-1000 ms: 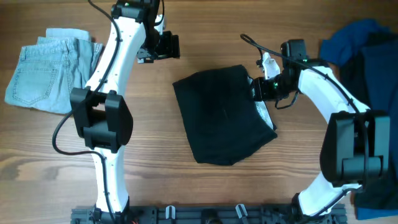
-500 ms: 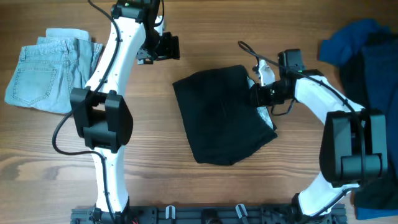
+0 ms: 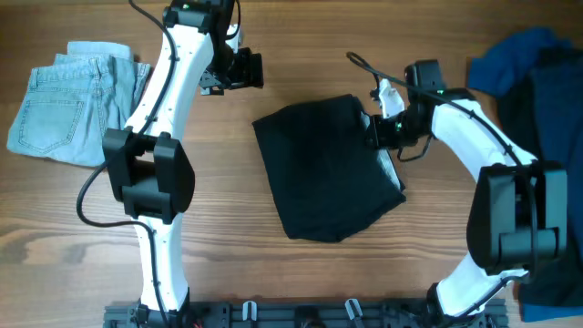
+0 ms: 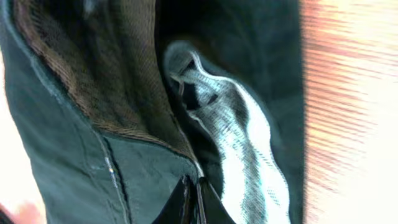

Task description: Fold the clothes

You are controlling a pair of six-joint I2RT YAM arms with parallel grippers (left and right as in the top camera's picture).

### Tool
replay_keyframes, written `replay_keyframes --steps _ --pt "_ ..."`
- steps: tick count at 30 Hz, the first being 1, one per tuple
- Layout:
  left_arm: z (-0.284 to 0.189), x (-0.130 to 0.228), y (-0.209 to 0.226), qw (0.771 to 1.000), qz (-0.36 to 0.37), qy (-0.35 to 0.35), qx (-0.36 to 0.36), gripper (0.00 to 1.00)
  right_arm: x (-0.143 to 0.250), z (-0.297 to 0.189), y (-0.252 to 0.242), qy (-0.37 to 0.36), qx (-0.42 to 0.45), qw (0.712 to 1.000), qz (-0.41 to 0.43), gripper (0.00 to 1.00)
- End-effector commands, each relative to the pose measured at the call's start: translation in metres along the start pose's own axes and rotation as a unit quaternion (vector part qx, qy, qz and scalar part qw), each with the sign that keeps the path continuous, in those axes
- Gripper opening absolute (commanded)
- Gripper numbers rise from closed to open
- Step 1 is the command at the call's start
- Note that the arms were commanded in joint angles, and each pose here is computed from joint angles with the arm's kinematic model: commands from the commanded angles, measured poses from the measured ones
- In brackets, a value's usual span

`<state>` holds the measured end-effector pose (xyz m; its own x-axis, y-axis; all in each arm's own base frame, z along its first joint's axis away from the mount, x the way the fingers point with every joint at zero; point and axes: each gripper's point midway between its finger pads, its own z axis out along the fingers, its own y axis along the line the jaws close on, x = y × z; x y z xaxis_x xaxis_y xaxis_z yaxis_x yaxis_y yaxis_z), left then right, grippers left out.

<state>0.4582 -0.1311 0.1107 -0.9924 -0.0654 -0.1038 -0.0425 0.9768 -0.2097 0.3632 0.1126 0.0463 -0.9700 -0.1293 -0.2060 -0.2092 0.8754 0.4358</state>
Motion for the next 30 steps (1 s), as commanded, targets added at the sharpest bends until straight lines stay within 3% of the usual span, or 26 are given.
replay_keyframes --steps 1,6,13,16,18,22,30 --pt "-0.006 -0.006 0.003 1.0 -0.004 -0.011 -0.004 0.86 -0.013 -0.013 -0.022 -0.009 0.075 0.997 0.007 0.04" --pt "-0.006 -0.007 0.003 1.0 -0.004 -0.013 -0.003 0.86 -0.014 -0.016 -0.051 -0.014 0.156 0.987 0.03 0.04" --pt "-0.006 -0.007 0.003 1.0 -0.003 -0.014 -0.003 0.89 -0.002 -0.007 0.008 0.01 -0.019 1.0 -0.007 0.05" --pt "-0.006 -0.007 0.003 1.0 -0.004 -0.013 -0.003 0.89 0.008 -0.004 0.006 0.026 -0.018 0.999 -0.017 0.26" --pt "-0.006 -0.007 0.003 1.0 -0.004 -0.013 -0.003 0.89 0.01 -0.002 0.005 0.025 -0.018 0.999 -0.018 0.45" --pt "-0.006 -0.007 0.003 1.0 -0.004 -0.013 -0.003 0.89 0.012 0.003 -0.005 0.025 0.004 0.999 -0.029 0.44" --pt "-0.006 -0.007 0.003 1.0 -0.004 -0.013 -0.003 0.89 0.027 0.034 -0.009 -0.003 -0.026 1.0 -0.014 0.32"
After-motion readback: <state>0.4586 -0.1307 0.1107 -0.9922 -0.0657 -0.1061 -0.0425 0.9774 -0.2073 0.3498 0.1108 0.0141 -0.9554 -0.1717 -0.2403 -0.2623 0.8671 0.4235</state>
